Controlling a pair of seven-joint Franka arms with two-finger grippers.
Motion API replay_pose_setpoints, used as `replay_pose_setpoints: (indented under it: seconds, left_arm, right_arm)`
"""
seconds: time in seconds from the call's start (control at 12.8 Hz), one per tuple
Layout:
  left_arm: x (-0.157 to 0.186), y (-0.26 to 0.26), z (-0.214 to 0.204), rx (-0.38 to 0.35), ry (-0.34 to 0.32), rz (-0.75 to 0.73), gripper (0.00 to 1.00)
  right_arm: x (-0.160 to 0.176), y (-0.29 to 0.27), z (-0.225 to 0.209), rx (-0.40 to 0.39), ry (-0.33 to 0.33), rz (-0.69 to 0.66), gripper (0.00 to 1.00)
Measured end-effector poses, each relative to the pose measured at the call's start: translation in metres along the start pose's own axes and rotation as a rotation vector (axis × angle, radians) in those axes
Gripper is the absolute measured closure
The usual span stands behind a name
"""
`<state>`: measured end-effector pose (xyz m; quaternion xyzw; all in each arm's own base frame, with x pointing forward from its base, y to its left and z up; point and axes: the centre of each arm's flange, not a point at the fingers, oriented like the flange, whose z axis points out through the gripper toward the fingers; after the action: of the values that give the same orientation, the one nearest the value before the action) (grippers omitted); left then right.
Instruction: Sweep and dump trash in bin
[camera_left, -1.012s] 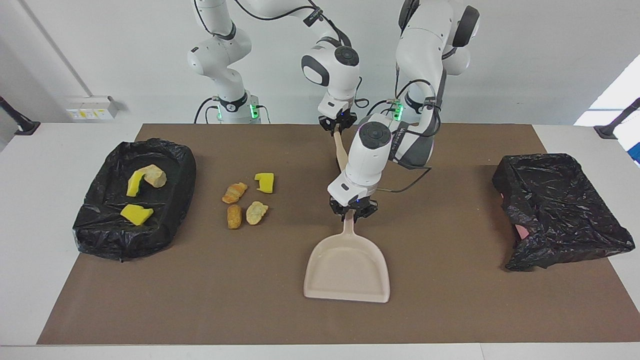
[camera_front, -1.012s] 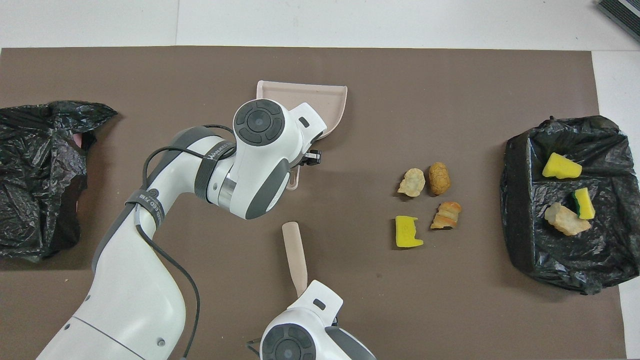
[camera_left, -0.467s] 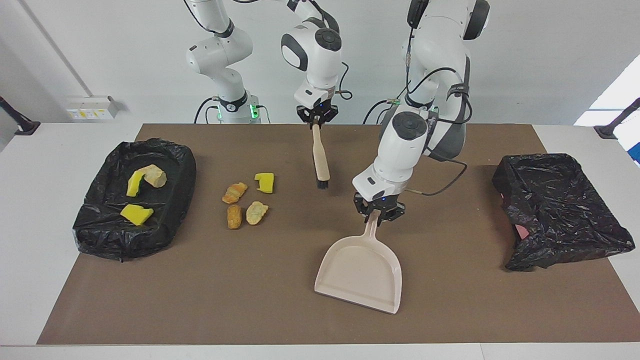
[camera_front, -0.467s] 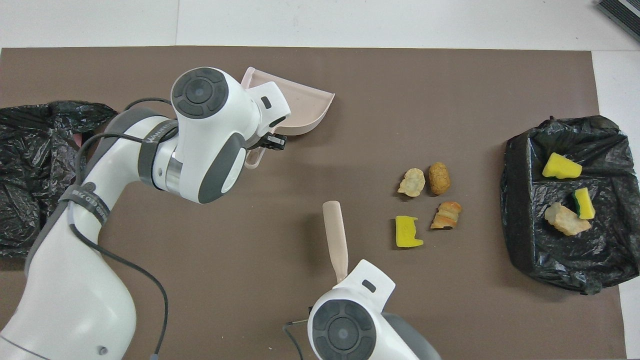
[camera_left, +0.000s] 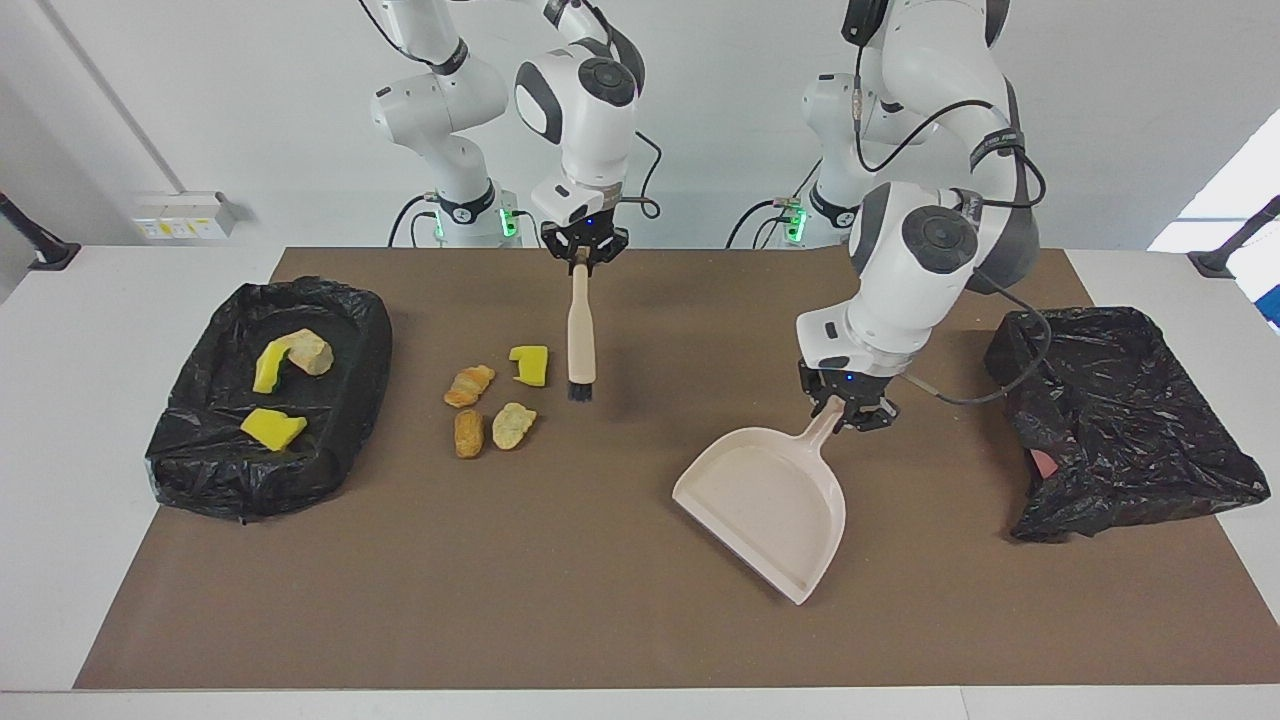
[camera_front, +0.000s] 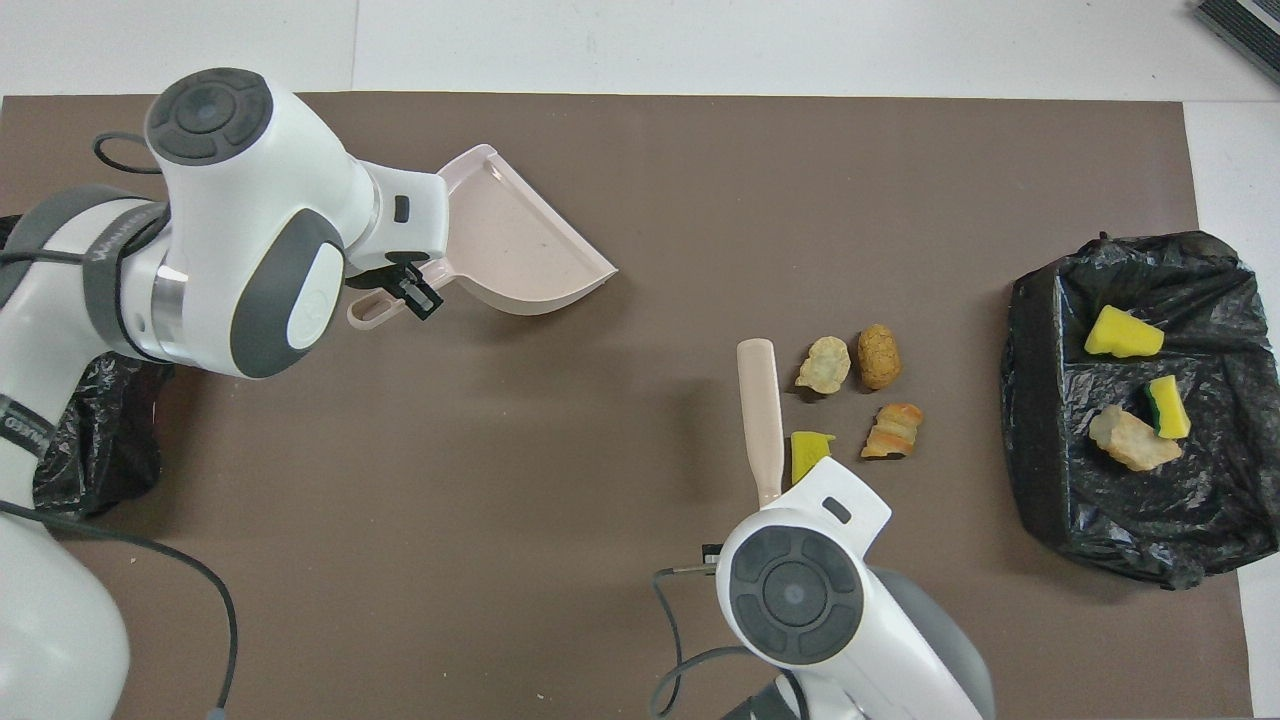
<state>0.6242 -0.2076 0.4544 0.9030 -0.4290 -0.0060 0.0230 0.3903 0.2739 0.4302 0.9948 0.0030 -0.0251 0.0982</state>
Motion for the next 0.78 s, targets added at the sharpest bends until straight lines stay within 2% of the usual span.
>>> replay_pose_setpoints:
  seconds: [0.16,0.39,0.62,0.78]
  left_arm:
    - [-0.022,-0.009,-0.014,-0.025,-0.027,0.159,0.67]
    - [-0.05,-0.019,-0.013,-0.072,-0.055,0.447,0.67]
    - [-0.059,-0.003,0.003,-0.1,-0.06,0.677,0.67]
    - [-0.059,0.021,0.018,-0.044,-0.023,0.741,0.67]
  right_arm:
    - [0.032,0.05,0.018,-0.064,-0.007,0.001,0.74]
    - [0.063,0.126,0.049,-0.11,-0.065,0.006,0.74]
    - [0.068,0.169,0.075,-0.192,-0.103,-0.04,0.74]
    - [0.06,0.169,0.1,-0.217,-0.13,-0.069,0.74]
